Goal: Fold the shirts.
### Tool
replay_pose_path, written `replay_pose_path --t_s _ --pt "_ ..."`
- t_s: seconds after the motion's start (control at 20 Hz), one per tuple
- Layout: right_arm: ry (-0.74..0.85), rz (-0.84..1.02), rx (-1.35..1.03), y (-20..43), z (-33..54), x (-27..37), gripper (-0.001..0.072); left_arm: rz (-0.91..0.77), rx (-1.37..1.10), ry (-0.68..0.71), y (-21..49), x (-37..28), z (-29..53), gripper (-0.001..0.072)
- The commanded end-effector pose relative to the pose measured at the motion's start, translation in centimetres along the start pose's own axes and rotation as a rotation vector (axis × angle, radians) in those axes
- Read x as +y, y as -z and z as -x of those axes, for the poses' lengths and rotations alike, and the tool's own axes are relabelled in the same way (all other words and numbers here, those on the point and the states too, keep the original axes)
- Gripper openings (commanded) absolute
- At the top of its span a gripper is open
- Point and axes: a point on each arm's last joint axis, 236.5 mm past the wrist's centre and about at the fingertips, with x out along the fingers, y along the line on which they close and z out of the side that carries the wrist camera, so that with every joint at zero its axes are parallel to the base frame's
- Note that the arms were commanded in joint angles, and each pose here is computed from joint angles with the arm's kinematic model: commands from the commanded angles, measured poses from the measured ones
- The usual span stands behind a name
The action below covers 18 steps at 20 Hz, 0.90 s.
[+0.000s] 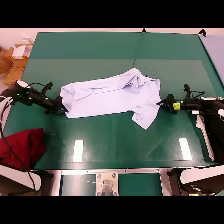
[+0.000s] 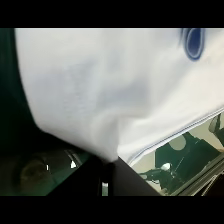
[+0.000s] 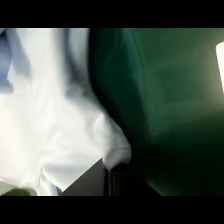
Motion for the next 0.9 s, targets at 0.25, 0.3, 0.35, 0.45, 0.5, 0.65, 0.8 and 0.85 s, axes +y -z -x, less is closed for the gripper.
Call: replay_pose_path --t_s 0.25,0.3,0.35,0.45,0.5,0.65,0.8,0.85 --pt "-0.159 0.409 -0.175 -6.2 9.5 17.9 0.0021 -0.265 -0.311 0.002 -4.7 -9.9 12.6 0.0023" --pt "-0.168 0.508 -0.251 -6.5 12.7 21.8 0.0021 -0.341 -0.406 0.013 -4.6 -13.3 16.3 0.0023" --pt "-0.178 0.625 -0.34 -6.1 16.5 26.2 0.0021 -0.432 -0.519 0.028 -3.9 -17.3 20.7 0.0023" --pt "-0.192 0.844 -0.542 -3.6 24.4 34.8 0.0021 -0.623 -0.742 0.061 -0.2 -25.3 29.1 0.0023" --pt "-0.195 0.939 -0.652 -1.7 28.2 38.5 0.0021 -0.722 -0.853 0.062 2.8 -29.0 33.1 0.0023" --pt "-0.198 1.169 -0.965 6.4 38.7 46.9 0.0022 -0.977 -1.136 0.032 13.4 -36.9 41.7 0.0024" --pt "-0.197 1.277 -1.239 14.2 45.8 50.8 0.0022 -1.1 -1.367 0.025 22.4 -40.6 45.9 0.0024" --pt "-0.173 1.295 -1.338 16.0 47.9 51.4 0.0021 -1.118 -1.402 0.012 24.3 -40.9 46.3 0.0025"
